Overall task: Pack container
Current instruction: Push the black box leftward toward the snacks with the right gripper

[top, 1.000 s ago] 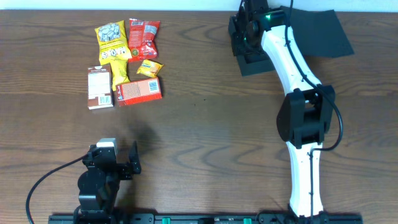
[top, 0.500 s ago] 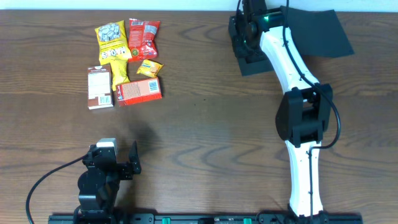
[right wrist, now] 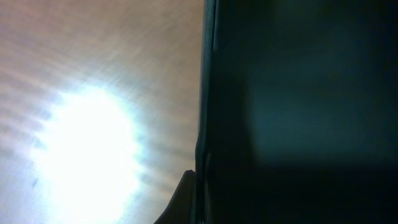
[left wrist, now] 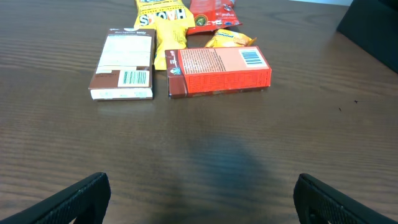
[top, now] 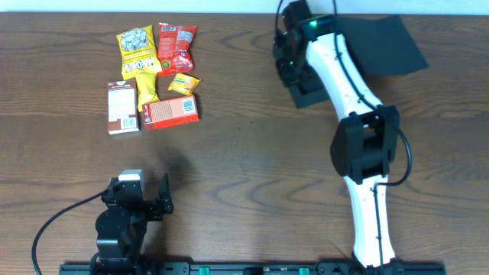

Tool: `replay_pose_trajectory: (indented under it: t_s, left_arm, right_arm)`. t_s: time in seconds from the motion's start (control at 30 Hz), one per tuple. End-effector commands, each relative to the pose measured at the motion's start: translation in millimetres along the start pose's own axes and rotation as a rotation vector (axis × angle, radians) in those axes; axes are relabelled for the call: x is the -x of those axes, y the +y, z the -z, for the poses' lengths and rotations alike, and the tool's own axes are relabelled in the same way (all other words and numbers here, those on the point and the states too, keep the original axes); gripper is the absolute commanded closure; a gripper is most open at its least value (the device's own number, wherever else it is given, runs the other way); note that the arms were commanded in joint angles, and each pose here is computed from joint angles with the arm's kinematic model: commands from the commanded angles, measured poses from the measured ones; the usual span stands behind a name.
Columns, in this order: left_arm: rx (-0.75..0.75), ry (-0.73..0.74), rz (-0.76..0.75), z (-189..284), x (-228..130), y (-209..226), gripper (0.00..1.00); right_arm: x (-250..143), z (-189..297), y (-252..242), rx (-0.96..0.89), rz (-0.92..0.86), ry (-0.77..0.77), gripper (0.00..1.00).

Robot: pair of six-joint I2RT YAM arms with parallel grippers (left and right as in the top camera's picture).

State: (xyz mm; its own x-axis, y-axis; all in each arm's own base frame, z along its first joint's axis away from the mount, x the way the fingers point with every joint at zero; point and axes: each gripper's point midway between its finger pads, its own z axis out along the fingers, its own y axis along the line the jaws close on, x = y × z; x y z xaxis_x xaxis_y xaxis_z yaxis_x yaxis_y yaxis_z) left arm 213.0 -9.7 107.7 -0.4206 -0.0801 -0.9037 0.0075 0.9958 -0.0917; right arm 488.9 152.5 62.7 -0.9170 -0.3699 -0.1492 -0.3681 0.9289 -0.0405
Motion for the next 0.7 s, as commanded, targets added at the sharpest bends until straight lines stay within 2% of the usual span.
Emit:
replay_pose_trajectory:
  t_s: [0.0, 0.27, 0.43, 0.53, 0.67]
  left_arm:
    - [0.018, 0.008, 0.013, -2, -5, 4, 0.05]
    - [0.018, 0.008, 0.013, -2, -5, 4, 0.05]
    - [0.018, 0.008, 0.013, -2, -5, 4, 0.05]
    - [0.018, 0.008, 0.013, -2, -5, 4, 0.05]
    - [0.018, 0.008, 0.013, -2, -5, 4, 0.05]
  right_arm:
    - [-18, -11, 42, 0.046, 0.11, 0.083, 0.98]
    - [-45, -5, 100, 0.038, 0.414, 0.174, 0.98]
    - [-58, -1, 127, 0.043, 0.526, 0.205, 0.99]
    - [-67, 2, 143, 0.105, 0.6, 0.225, 0.99]
    - [-70, 9, 141, 0.132, 0.639, 0.228, 0.98]
